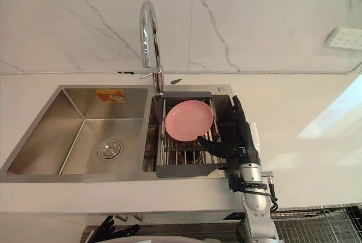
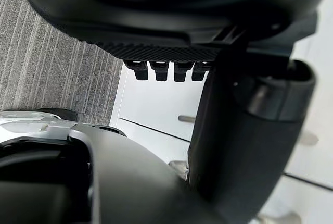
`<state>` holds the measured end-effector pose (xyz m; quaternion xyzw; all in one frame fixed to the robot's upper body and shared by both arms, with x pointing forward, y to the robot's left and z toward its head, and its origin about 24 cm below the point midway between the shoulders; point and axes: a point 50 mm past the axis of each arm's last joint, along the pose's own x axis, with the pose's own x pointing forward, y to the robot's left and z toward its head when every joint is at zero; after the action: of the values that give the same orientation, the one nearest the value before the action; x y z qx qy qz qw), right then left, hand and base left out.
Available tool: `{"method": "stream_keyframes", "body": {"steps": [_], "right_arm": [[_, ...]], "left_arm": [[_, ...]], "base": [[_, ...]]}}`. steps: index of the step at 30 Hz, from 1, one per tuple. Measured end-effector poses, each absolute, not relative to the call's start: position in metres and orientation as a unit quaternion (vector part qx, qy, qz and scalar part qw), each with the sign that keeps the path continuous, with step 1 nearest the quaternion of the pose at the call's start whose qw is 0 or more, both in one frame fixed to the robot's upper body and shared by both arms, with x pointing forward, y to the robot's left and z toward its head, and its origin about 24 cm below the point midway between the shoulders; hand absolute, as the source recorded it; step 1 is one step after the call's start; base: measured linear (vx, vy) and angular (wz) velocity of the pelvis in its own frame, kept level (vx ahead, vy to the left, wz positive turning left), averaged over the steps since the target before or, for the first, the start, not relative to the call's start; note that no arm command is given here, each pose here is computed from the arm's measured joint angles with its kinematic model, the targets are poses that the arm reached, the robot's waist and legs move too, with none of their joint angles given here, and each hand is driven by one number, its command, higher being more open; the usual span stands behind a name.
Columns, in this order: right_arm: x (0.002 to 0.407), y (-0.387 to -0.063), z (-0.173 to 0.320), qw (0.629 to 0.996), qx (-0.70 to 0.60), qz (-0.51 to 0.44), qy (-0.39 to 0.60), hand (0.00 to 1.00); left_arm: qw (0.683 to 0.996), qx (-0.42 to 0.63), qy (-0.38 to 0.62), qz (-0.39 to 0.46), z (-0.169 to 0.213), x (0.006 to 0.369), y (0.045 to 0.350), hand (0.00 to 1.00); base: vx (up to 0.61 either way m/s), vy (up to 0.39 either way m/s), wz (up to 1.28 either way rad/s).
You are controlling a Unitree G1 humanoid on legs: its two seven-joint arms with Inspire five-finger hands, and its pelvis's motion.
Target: Walk over to the sink, pick up the cup, carry it to the dishwasher, place the cup inside the dishwasher, then close the dishwasher door
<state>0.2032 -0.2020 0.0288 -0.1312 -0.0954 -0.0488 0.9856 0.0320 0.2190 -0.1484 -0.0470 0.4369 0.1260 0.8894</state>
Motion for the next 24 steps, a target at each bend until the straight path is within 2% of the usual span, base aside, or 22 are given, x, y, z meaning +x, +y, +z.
{"method": "stream_keyframes", "body": {"steps": [13, 24], "right_arm": [[0.198, -0.208, 0.011, 0.989, -0.123, -0.064, -0.054, 1.0], [0.198, -0.21, 0.005, 0.991, -0.104, -0.072, -0.041, 1.0]], "left_arm": [[0.892, -0.058, 0.436, 0.107, -0.15, 0.033, 0.212, 1.0], [0.882, -0.074, 0.453, 0.105, -0.152, 0.037, 0.213, 1.0]], "base": [[-0.02, -0.016, -0.05], [-0.04, -0.022, 0.05]]}}
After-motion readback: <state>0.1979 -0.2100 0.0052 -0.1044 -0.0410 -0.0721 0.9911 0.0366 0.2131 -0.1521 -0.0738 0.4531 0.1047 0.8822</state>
